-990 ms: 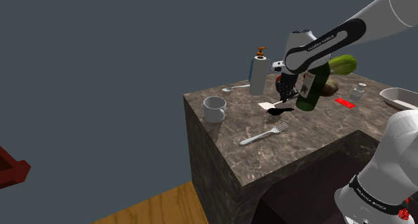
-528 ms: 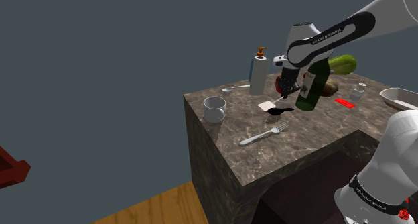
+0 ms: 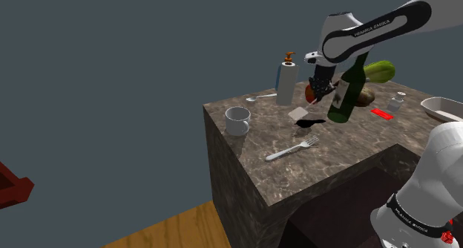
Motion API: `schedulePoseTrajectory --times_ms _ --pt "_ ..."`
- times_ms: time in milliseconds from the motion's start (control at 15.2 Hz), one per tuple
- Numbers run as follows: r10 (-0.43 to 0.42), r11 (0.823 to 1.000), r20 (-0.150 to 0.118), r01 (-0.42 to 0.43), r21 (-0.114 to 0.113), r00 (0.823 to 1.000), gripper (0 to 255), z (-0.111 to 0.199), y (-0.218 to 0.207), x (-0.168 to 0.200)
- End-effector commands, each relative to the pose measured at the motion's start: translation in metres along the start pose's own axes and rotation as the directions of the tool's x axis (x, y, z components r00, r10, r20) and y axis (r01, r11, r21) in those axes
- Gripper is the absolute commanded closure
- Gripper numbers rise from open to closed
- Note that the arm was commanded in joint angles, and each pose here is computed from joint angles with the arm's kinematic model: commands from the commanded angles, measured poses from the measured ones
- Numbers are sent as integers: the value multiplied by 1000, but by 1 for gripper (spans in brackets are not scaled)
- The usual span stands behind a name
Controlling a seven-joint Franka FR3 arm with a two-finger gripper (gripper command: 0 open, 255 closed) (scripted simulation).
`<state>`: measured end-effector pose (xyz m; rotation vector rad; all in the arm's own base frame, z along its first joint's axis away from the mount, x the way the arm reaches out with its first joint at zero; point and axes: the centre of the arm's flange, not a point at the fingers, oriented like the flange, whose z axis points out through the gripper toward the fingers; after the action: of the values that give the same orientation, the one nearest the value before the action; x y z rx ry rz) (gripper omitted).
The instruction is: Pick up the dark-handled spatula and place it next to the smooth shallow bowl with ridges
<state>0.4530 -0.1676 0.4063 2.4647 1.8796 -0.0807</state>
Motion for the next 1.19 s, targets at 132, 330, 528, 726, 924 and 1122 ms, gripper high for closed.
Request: schedulePoseTrajectory --times_ms 132,330,528,726,924,1122 --pt "0 1000 0 0 0 1000 255 -22 0 -1" --pt "0 1000 0 0 0 1000 255 -38 0 -2" --pt "0 1000 0 0 0 1000 255 -54 0 -3" --pt "0 1000 0 0 0 1000 255 -54 -17 -24" --pt "0 1000 0 0 0 1000 255 -52 -43 -54" --pt "0 1000 0 0 0 1000 255 -50 -68 -84"
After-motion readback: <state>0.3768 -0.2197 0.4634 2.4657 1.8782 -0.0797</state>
